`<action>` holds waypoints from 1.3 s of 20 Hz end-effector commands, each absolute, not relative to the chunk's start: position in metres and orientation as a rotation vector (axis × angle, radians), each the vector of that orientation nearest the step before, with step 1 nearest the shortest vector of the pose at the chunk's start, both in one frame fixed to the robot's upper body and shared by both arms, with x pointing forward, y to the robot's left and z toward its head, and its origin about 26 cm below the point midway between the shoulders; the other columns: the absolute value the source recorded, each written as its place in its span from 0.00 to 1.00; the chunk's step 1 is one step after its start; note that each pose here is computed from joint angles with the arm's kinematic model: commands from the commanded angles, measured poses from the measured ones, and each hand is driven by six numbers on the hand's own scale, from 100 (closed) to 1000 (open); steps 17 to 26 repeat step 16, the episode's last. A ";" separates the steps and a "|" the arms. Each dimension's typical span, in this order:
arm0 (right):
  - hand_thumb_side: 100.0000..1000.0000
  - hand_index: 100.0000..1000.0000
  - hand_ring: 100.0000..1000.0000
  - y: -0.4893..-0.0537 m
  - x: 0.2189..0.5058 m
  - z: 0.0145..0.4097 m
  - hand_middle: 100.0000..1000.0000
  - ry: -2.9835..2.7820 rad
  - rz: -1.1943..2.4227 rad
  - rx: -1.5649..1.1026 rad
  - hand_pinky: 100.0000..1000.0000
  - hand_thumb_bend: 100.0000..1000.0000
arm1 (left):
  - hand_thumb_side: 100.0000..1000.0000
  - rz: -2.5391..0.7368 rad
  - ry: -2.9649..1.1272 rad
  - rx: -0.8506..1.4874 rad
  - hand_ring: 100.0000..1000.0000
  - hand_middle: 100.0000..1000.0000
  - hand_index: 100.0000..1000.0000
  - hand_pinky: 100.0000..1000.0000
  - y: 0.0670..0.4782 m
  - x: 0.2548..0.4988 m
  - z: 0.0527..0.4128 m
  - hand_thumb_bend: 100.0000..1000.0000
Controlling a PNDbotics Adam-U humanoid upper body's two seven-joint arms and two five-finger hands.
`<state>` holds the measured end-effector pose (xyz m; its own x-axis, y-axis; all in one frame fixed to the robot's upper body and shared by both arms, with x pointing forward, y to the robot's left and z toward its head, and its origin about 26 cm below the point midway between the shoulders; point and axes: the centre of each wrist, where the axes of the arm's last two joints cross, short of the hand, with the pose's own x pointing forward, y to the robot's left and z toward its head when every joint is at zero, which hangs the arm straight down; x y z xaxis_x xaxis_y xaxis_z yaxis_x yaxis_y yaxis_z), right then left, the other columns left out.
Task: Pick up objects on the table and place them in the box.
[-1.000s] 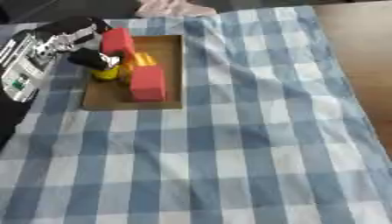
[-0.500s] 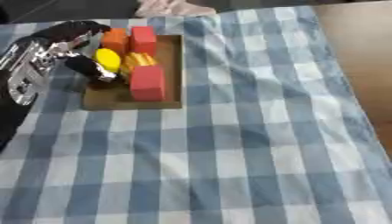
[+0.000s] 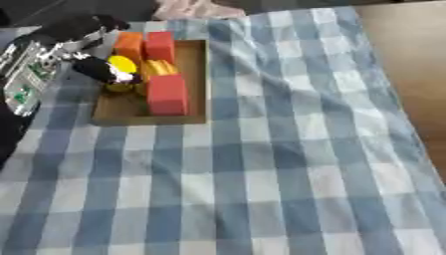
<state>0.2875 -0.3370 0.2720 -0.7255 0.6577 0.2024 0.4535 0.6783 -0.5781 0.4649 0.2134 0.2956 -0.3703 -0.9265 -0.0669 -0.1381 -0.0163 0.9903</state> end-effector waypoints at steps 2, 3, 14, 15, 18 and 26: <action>0.53 0.83 0.81 -0.337 0.284 0.281 0.62 -2.518 0.726 -0.884 0.83 0.00 | 0.48 -1.388 -1.729 1.235 0.89 0.80 0.88 0.89 0.215 0.438 0.337 0.24; 0.53 0.83 0.81 -0.338 0.284 0.281 0.62 -2.519 0.725 -0.885 0.83 0.00 | 0.48 -1.374 -1.783 1.239 0.88 0.79 0.87 0.89 0.212 0.430 0.345 0.19; 0.52 0.83 0.81 -0.341 0.283 0.286 0.64 -2.566 0.668 -0.877 0.84 0.00 | 0.59 -0.646 -2.672 0.736 0.76 0.69 0.82 0.80 0.241 0.300 0.368 0.00; 0.53 0.83 0.81 -0.341 0.283 0.286 0.64 -2.573 0.651 -0.869 0.84 0.00 | 0.66 -0.535 -2.706 0.660 0.75 0.70 0.83 0.79 0.248 0.299 0.359 0.00; 0.53 0.83 0.81 -0.341 0.283 0.286 0.64 -2.582 0.631 -0.860 0.84 0.00 | 0.67 -0.429 -2.728 0.590 0.75 0.70 0.83 0.79 0.254 0.300 0.349 0.00; 0.53 0.83 0.81 -0.341 0.283 0.286 0.64 -2.582 0.631 -0.860 0.84 0.00 | 0.67 -0.429 -2.728 0.590 0.75 0.70 0.83 0.79 0.254 0.300 0.349 0.00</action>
